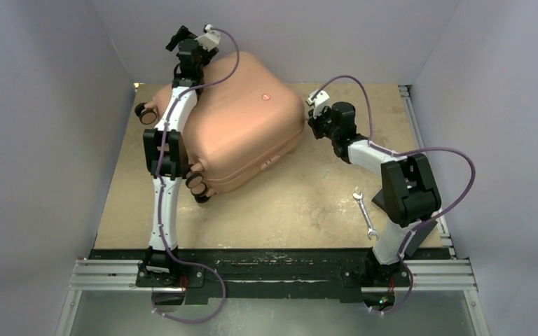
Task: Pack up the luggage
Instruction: Zip the luggage at the center of the board.
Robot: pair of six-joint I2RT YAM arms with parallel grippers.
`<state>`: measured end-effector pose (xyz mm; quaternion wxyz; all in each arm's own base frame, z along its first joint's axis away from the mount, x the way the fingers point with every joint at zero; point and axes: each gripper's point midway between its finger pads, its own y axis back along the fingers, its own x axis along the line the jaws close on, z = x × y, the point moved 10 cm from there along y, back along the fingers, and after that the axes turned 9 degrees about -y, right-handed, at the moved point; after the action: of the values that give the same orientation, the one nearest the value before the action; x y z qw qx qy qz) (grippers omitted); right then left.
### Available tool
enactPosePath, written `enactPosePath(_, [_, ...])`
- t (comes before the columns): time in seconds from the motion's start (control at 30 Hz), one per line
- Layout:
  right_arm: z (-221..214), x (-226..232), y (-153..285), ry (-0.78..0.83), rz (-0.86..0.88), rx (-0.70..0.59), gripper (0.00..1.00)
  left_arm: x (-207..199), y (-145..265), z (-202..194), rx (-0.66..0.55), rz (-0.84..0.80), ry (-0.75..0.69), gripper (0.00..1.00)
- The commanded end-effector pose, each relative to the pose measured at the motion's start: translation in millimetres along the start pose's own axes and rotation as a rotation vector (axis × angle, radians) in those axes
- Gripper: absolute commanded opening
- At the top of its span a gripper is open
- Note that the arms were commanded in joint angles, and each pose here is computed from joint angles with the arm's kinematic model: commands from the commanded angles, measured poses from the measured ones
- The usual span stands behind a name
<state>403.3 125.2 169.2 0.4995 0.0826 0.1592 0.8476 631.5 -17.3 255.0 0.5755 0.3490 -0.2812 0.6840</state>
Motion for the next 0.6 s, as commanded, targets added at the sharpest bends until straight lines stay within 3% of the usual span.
enactPosePath(0.0, [33.2,-32.7,-20.4,0.029,-0.138,-0.104,0.0,-59.6,-0.9,0.2,-0.056,-0.211,-0.057,0.99])
enactPosePath(0.17, [43.9,-33.9,-39.9,0.033,-0.087,-0.152,0.0,-79.2,-1.5,-4.2,-0.058,-0.26,-0.068,0.98])
enactPosePath(0.57, [49.7,-12.3,-43.8,0.152,0.378,-0.198,0.0,-116.9,3.6,-13.3,-0.091,-0.464,-0.076,0.95])
